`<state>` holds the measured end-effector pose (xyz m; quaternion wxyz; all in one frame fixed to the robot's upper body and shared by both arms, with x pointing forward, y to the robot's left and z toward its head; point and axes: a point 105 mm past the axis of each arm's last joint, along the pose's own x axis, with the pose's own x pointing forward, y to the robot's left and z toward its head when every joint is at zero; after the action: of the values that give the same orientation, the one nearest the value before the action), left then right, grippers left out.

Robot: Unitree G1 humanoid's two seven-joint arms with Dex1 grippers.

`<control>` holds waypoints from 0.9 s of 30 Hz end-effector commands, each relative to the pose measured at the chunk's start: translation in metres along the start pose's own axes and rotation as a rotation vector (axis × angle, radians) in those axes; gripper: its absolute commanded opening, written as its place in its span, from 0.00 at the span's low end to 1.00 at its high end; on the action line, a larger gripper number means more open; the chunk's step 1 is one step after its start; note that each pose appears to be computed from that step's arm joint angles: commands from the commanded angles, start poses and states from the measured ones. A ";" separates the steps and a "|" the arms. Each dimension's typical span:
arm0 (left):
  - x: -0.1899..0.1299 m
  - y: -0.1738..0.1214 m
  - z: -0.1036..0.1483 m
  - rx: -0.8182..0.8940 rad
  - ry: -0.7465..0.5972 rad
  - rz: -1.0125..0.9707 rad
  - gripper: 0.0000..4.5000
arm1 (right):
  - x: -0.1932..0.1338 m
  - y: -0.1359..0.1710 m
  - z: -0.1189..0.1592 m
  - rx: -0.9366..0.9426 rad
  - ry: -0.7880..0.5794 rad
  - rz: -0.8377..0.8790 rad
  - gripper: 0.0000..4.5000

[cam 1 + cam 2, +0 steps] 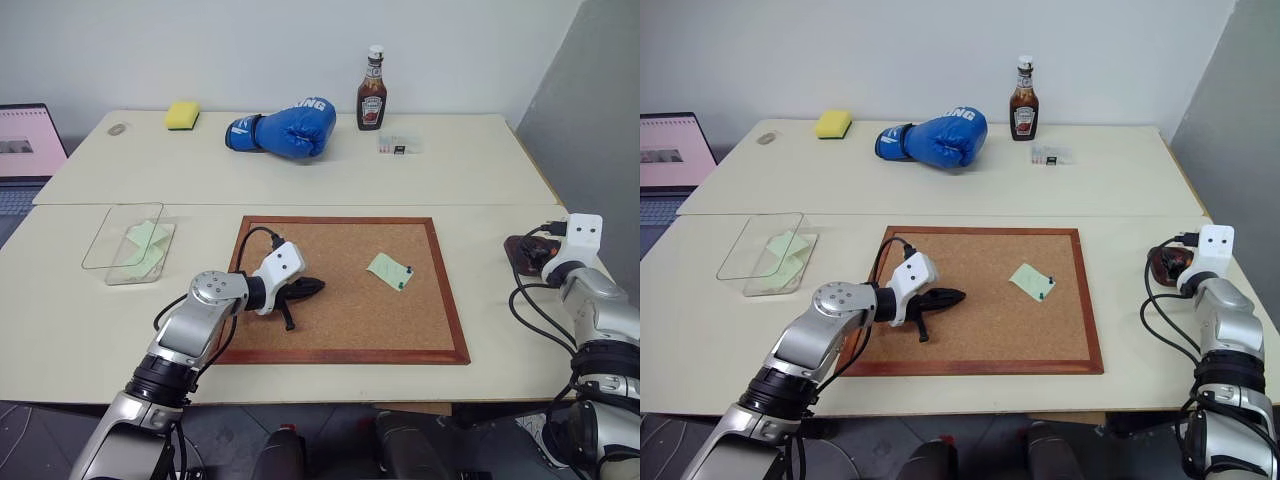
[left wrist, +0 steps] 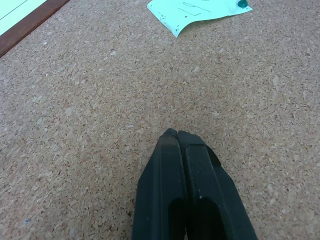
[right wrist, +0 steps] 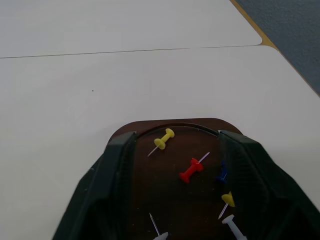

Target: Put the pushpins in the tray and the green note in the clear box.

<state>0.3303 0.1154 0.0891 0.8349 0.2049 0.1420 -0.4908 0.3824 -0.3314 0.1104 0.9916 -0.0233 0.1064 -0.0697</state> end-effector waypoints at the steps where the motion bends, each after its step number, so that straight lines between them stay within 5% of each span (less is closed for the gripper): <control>1: 0.001 -0.002 -0.008 -0.013 0.038 -0.009 0.00 | -0.008 -0.004 0.030 -0.064 -0.107 -0.003 0.83; 7: 0.002 -0.003 -0.009 -0.014 0.040 -0.015 0.00 | -0.033 0.055 0.056 -0.195 -0.242 0.291 0.89; 13: 0.003 -0.002 -0.009 -0.013 0.039 -0.017 0.00 | -0.074 0.133 0.043 -0.251 -0.215 0.723 0.89; 27: 0.000 -0.005 -0.011 -0.016 0.043 -0.017 0.00 | -0.076 0.185 0.004 -0.181 -0.131 0.857 0.89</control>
<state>0.3298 0.1155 0.0887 0.8341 0.2056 0.1423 -0.4918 0.3336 -0.1392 0.1174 0.9308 -0.0626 0.0545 0.3560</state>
